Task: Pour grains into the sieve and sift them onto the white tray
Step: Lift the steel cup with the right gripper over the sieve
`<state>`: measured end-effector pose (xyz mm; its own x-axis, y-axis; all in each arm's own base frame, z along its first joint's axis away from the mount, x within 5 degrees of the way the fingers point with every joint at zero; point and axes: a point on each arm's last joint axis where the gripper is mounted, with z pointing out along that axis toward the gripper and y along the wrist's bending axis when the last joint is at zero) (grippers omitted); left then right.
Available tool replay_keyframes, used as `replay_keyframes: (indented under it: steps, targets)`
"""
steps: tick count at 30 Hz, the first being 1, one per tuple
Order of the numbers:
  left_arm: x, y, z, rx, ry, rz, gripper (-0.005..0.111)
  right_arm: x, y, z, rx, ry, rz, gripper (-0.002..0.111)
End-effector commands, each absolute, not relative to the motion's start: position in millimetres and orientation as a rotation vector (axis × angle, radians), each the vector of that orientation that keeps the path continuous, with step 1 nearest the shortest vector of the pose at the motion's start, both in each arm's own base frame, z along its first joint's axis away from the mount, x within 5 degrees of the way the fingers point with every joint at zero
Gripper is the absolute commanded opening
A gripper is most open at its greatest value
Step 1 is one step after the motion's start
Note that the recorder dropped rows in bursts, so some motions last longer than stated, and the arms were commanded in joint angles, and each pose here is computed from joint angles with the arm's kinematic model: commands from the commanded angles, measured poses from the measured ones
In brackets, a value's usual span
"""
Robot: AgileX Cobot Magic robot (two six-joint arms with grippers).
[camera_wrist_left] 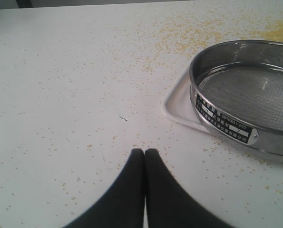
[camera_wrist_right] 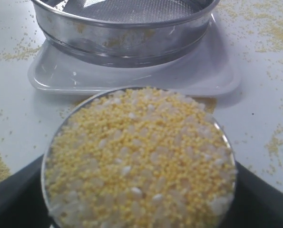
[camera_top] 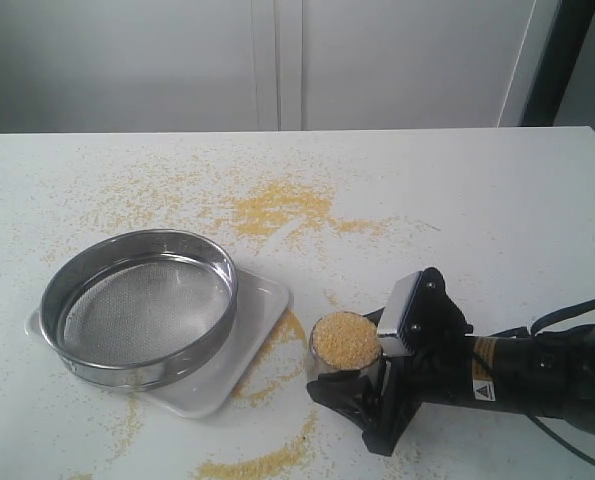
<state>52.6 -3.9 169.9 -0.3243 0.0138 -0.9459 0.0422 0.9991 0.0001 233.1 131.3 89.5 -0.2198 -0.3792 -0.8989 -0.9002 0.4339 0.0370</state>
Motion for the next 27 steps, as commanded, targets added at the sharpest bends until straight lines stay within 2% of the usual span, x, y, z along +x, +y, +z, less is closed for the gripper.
replay_keyframes:
  steps: [1, 14, 18, 27]
  targets:
    - [53, -4, 169, 0.033, 1.899, -0.035, 0.000, 232, 129, 88, -1.078, 1.867, 0.721, 0.000]
    - [53, -4, 169, 0.033, 1.899, -0.035, 0.000, 227, 126, 159, -0.979, 1.798, 0.706, 0.000]
    - [53, -4, 169, 0.033, 1.899, -0.035, 0.000, 225, 126, 171, -0.868, 1.850, 0.794, 0.000]
    - [53, -4, 169, 0.033, 1.899, -0.035, 0.000, 231, 139, 188, -0.916, 1.902, 0.916, 0.000]
